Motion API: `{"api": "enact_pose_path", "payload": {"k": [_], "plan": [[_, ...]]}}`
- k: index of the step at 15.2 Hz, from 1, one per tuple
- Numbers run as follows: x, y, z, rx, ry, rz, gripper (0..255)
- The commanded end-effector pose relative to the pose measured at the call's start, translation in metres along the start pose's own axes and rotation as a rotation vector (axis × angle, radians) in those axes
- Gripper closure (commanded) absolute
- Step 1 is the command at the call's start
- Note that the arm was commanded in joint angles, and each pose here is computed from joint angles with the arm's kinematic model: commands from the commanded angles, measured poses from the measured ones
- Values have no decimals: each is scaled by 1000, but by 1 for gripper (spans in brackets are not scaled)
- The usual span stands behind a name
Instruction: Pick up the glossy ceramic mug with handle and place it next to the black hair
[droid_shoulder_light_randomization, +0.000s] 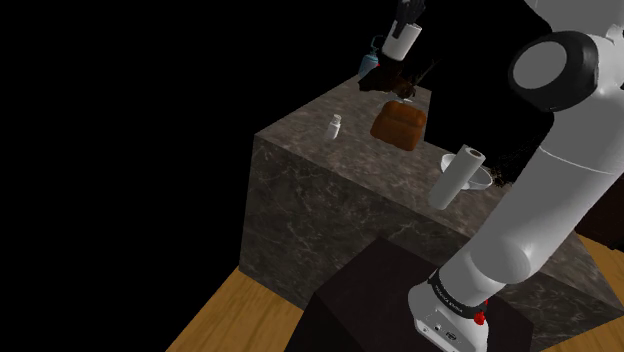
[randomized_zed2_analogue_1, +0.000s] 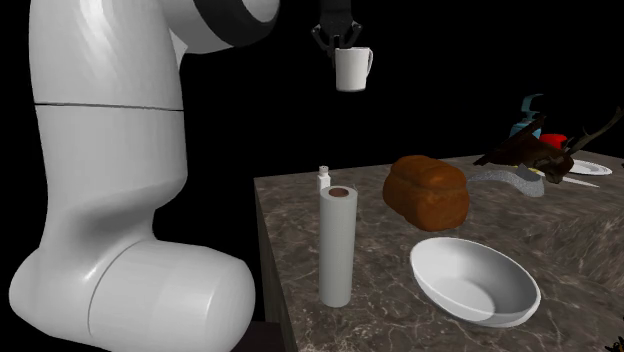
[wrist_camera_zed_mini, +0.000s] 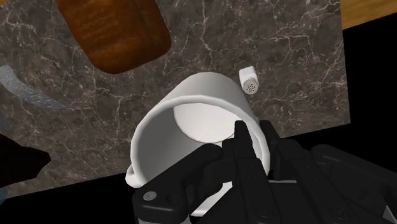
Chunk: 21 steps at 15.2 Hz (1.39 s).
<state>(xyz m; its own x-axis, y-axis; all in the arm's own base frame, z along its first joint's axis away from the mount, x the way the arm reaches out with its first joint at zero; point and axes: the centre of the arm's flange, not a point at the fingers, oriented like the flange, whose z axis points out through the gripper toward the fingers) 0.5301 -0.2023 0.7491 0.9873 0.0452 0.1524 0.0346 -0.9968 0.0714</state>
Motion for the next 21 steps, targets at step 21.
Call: {"api": "enact_pose_path", "payload": {"k": [21], "plan": [[-273,96,-37,0,1,-1,255]]}}
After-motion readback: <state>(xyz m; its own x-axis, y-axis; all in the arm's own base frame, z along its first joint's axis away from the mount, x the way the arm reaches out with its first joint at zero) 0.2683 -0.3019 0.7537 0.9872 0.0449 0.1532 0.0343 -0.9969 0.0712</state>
